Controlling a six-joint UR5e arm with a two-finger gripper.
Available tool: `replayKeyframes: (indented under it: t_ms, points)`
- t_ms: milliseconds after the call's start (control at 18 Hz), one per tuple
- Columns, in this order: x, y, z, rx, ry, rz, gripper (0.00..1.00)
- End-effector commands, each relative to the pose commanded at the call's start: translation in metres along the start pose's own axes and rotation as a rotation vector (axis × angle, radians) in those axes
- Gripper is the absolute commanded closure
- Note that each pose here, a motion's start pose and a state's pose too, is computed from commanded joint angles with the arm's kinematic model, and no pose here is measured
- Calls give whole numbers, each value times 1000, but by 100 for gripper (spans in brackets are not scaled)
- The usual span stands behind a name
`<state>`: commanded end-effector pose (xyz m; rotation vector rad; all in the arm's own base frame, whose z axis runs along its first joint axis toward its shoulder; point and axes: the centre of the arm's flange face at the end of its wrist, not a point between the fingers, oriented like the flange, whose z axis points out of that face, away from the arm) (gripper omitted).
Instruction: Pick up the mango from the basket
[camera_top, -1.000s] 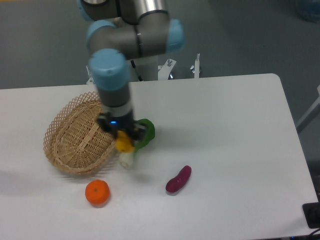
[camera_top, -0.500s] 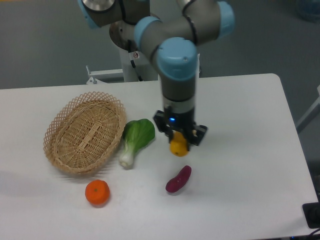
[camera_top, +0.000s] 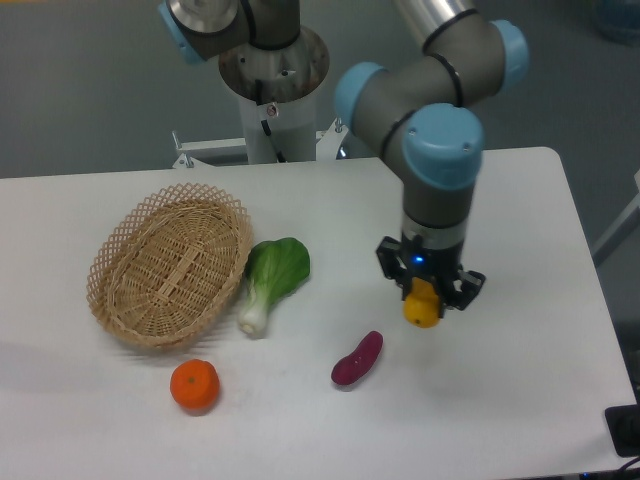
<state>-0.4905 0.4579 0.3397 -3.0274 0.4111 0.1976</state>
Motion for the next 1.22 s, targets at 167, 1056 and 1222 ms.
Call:
replayKeyframes:
  t_ms: [167,1056,1222]
  points:
    - [-16,5,12,-7,12,55,76]
    - [-72,29,21,-31,60,79,75]
    - [-72,29,21,-31,61,81,75]
